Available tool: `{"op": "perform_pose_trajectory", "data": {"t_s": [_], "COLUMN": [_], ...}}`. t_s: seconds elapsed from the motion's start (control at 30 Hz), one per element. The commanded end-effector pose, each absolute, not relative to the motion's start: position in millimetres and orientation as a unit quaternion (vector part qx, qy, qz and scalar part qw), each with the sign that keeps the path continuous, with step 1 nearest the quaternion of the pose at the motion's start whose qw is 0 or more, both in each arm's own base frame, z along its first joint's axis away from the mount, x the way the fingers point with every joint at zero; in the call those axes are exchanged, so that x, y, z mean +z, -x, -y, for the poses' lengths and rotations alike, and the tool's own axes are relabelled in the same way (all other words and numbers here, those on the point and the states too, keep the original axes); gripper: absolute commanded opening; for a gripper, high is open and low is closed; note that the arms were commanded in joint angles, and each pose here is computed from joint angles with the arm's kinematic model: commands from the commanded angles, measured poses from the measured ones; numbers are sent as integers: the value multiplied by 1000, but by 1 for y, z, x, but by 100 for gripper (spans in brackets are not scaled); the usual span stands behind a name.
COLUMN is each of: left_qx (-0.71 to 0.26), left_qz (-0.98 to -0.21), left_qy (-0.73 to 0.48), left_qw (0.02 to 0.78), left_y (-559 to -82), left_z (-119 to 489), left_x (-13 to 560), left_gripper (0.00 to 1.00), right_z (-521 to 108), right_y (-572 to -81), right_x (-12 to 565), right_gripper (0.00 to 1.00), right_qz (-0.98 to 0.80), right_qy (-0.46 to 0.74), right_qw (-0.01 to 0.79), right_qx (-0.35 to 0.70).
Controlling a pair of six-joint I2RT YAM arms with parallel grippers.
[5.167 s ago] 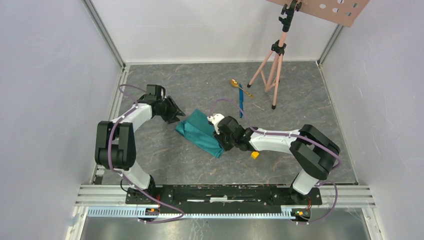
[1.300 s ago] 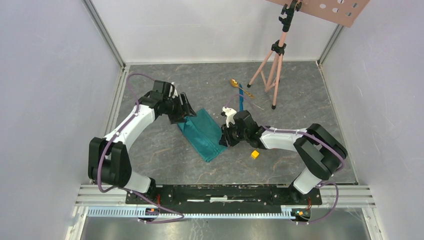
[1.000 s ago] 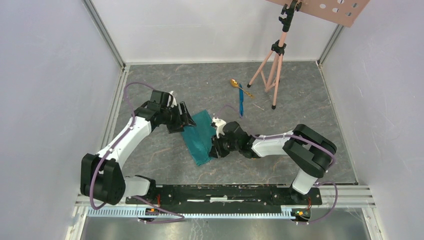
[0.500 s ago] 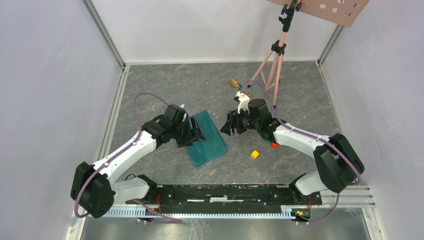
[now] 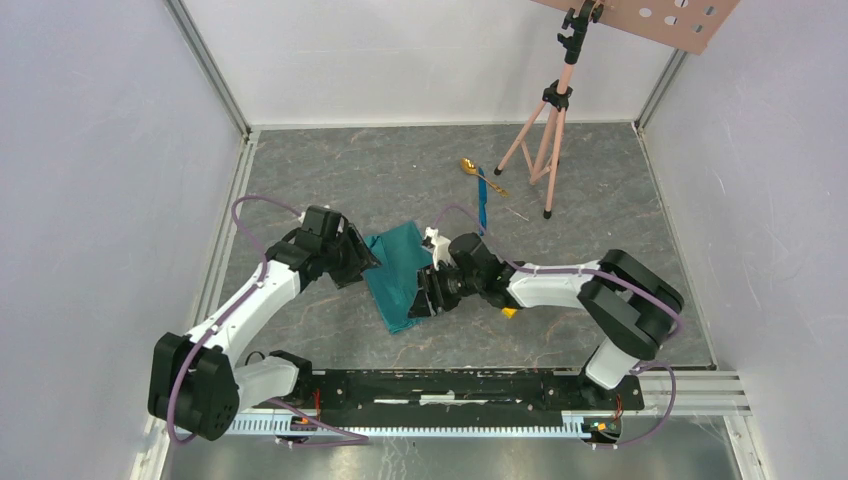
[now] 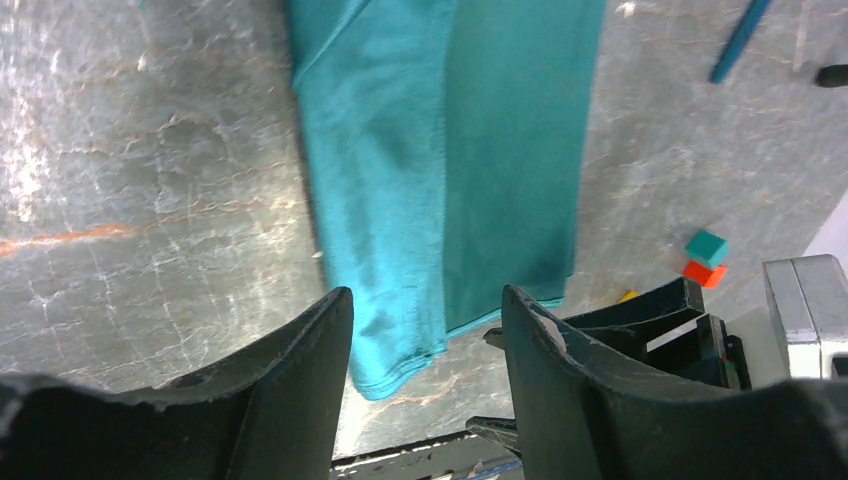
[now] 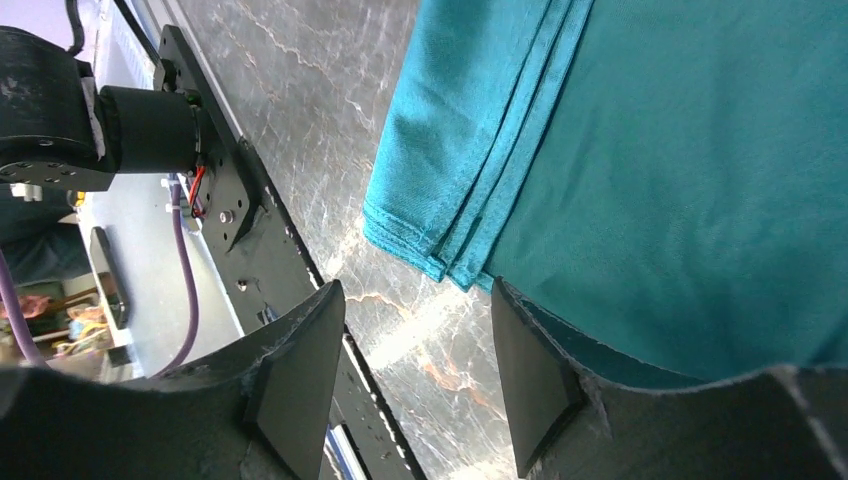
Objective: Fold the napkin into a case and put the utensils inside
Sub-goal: Smooth out the 2/3-rectangle-folded napkin at the center of the board.
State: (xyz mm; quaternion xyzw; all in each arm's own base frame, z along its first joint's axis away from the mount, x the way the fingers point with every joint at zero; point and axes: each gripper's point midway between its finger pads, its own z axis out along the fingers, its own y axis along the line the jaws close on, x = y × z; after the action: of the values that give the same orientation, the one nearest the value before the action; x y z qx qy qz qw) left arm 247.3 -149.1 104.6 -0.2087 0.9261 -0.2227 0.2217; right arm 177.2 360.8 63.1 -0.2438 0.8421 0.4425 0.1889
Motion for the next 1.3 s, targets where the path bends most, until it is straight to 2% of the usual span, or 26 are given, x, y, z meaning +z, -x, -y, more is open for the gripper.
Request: {"op": "perform_pose_trajectory", "data": {"t_s": [0.0,0.27,0.57,1.0,1.27], "left_qx": [-258,-254,-231,-204,-215], "left_qz": [-920,-919,-920,-918,-916], "left_qy": [228,244,244,247,243], "left_qw": [187,179,200,235,238], "left_y": [-232,-218,-216,-215,-218], "left_z": [156,150,138,119,123], "left_x": [88,63,62,71,75], "left_gripper": [63,55,53,53,53], "right_z": [-386,-385,-374,-374,-365], "right_y": [-175,-175,-198,-198,-210], "right_x": [69,43,27,19,33], "right_gripper": [61,54,55,53,45], "right_qz": [-835,-868,-895,-883,-882], "right_qy": [215,226,309,349,326], "right_qw": [178,202,285,312,336], "right_qx": [474,393,148,45,61]}}
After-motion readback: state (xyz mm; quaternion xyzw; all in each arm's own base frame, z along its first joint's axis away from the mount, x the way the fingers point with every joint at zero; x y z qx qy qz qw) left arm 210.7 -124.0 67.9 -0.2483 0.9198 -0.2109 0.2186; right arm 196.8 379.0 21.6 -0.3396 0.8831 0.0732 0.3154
